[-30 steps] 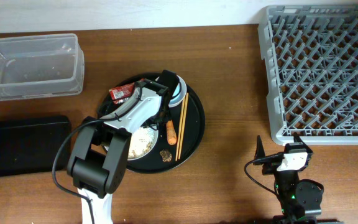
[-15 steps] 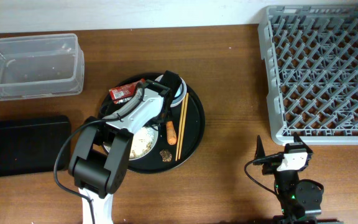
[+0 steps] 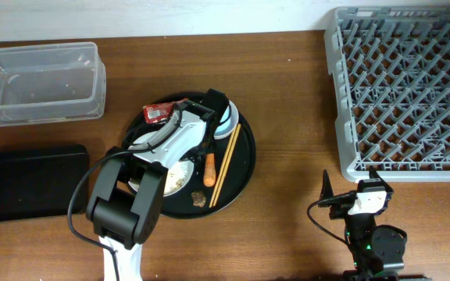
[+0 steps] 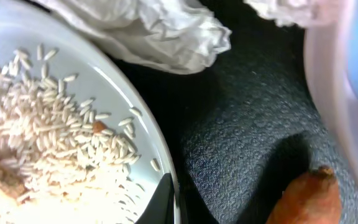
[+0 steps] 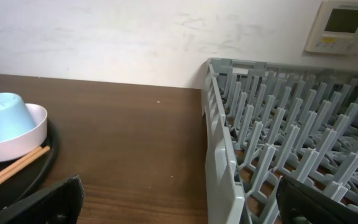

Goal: Sort waste into correct bins and load items into the dishwasher rack
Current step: 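Lower the left gripper and grasp the white plate's rim, then lift the plate with the left gripper toward the black tray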

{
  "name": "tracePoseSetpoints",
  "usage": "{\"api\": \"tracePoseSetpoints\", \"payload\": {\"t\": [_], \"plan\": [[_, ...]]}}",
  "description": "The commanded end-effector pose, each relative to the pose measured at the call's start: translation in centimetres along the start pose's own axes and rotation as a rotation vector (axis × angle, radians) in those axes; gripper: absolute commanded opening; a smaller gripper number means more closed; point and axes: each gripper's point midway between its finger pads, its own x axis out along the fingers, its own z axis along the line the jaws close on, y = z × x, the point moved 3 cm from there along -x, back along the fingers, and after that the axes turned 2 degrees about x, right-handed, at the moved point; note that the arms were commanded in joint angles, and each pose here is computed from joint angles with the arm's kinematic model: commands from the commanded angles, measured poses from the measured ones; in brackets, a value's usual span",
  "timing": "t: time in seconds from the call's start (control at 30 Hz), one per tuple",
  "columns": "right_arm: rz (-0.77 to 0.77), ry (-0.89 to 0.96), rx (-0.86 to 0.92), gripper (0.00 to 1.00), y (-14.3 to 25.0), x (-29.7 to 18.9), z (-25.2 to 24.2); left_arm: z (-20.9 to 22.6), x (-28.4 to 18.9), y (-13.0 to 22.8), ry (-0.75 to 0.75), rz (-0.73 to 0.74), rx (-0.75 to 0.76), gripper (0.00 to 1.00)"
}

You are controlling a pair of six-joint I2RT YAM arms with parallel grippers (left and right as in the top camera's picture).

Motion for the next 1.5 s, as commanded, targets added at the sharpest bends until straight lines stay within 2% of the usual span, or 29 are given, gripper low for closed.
{"api": "tracePoseSetpoints", "payload": {"t": [0.0, 0.43, 1.47], "plan": [[0.002, 0.002, -0.003, 0.98, 0.3, 0.0, 0.0, 0.2, 1.7, 0.8, -0.022, 0.045, 0.011, 0.01], [0.002, 0.002, -0.003, 0.98, 0.3, 0.0, 0.0, 0.4, 0.4, 0.7, -0.034, 0.057, 0.018, 0.01], [0.002, 0.002, -0.003, 0.98, 0.3, 0.0, 0.0, 2.7, -3.5, -0.7, -0.17, 0.045, 0.047, 0.01]]}}
